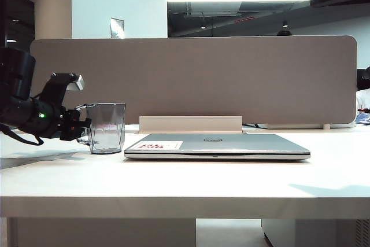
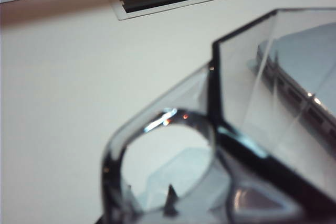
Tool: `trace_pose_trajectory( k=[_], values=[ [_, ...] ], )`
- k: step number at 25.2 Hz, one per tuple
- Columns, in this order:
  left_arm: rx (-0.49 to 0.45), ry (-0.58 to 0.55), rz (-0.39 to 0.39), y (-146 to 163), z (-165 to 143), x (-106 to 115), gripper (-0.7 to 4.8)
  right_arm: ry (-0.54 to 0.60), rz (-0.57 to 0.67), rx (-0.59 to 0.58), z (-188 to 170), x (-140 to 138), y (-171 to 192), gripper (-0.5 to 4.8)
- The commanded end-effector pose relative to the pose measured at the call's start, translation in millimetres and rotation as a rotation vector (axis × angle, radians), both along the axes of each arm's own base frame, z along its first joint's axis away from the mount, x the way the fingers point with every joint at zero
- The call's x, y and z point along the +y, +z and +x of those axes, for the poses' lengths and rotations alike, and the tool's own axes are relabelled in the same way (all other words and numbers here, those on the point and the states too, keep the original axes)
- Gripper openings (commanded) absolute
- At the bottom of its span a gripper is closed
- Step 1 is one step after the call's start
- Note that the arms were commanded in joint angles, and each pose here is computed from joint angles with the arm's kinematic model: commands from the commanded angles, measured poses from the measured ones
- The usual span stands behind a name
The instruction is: Pick up the water cup and place it on the side of the laptop close to you.
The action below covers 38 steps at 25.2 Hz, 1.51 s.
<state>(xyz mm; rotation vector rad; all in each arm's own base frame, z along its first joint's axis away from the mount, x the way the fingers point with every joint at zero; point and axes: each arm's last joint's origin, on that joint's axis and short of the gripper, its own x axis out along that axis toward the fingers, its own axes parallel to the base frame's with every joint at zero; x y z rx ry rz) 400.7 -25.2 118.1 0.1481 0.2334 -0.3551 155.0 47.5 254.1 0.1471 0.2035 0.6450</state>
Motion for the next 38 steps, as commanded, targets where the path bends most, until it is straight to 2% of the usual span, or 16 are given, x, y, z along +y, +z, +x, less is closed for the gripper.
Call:
trace_pose_trajectory(
  k=[1, 5, 6, 13, 15, 20, 26, 30, 31, 33, 38],
  values=[
    [-0.021, -0.002, -0.001, 1.3, 4.6, -0.8, 0.79, -0.005, -0.006, -0.018, 0.8, 1.2, 1.8, -0.02],
    [-0.024, -0.002, -0.001, 1.1, 6.5, -0.9, 0.75, -0.005, -0.006, -0.018, 1.0, 1.3, 1.7, -0.02],
    [-0.024, -0.001, -0.002, 1.2, 6.6, -0.8, 0.46, -0.005, -0.006, -0.018, 1.0, 1.3, 1.7, -0.02],
    [-0.030, -0.003, -0.003, 1.7, 6.7, -0.9, 0.46, -0.005, -0.007, -0.013, 0.9, 1.3, 0.9, -0.02],
    [-0.025, -0.010, -0.016, 1.7, 6.5, -1.2, 0.14, -0.006, -0.008, -0.010, 1.0, 1.3, 0.5, -0.02],
    [-0.016, 0.001, -0.058, 6.9, 6.1, -1.1, 0.14, -0.006, -0.009, -0.005, 1.5, 1.4, -0.1, -0.02],
    [-0.014, 0.003, -0.064, 39.6, -0.7, -0.6, -0.06, -0.036, -0.014, -0.006, 2.0, 0.7, -0.2, -0.02],
    [0.041, 0.018, -0.060, 69.5, -13.5, 0.2, -0.06, -0.060, -0.018, -0.007, 2.4, 0.1, -0.2, -0.02],
    [0.061, 0.025, -0.069, 76.5, -17.4, 0.4, -0.06, -0.065, -0.019, -0.007, 2.5, 0.0, -0.2, -0.02],
    [0.109, 0.038, -0.135, 95.4, -28.4, -1.6, -0.06, -0.072, -0.020, -0.007, 2.6, -0.3, -0.3, -0.02],
    [0.132, 0.096, -0.195, 120.6, -44.8, -19.7, -0.06, -0.088, -0.023, -0.008, 2.9, -0.7, -0.4, -0.02]
  ],
)
